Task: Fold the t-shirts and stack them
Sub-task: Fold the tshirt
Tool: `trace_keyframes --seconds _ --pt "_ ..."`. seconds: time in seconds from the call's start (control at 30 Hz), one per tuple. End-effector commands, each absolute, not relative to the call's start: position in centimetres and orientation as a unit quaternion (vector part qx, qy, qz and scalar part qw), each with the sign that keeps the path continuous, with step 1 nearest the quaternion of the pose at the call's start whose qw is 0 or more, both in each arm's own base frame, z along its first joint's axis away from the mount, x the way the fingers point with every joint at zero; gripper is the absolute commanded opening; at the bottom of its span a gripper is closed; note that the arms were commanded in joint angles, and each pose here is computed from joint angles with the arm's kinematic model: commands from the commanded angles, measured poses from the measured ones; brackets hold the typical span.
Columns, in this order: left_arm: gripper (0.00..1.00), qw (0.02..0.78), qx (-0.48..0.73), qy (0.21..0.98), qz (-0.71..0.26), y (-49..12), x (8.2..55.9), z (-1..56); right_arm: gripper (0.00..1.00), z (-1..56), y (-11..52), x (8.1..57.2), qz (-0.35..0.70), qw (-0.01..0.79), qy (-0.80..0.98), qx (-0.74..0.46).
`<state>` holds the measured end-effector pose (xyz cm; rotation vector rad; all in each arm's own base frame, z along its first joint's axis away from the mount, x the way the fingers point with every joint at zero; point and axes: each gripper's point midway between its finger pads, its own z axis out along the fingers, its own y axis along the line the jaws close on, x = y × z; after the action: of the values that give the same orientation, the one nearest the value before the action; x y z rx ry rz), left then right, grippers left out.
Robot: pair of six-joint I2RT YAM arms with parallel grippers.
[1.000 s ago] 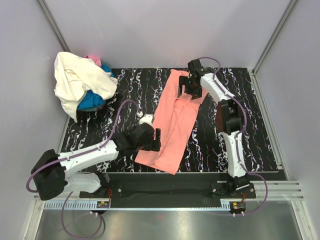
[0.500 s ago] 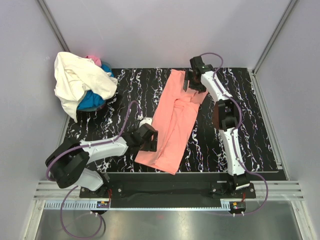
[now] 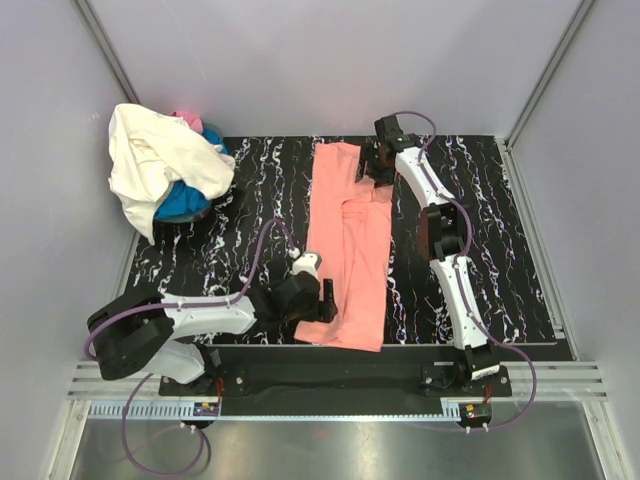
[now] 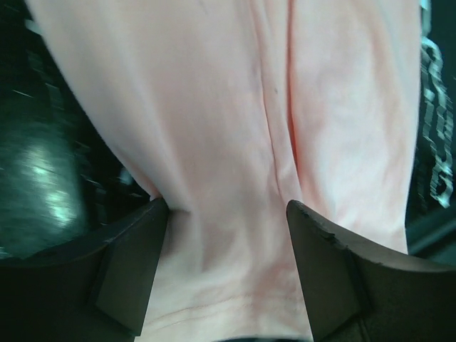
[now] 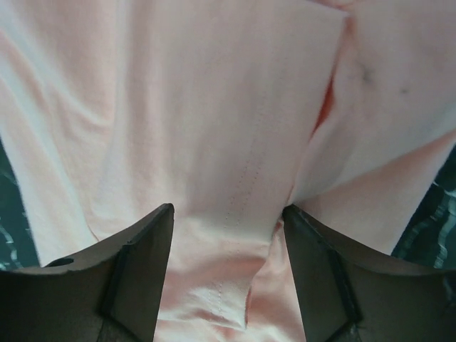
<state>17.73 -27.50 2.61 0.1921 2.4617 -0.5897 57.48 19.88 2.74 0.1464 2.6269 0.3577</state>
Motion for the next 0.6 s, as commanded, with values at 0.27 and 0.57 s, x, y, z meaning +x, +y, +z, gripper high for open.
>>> trace_keyframes --seconds 0.27,0.57 --pt "0.74 0.216 0.083 0.95 -0.208 -27.9 12.2 -0.2 0.72 -0.1 23.1 57.7 0.17 0.233 0.955 0.061" --pt "0.75 0.277 0.089 0.946 -0.142 -25.3 10.9 4.9 0.86 7.2 23.7 57.6 0.209 0.268 0.939 0.05"
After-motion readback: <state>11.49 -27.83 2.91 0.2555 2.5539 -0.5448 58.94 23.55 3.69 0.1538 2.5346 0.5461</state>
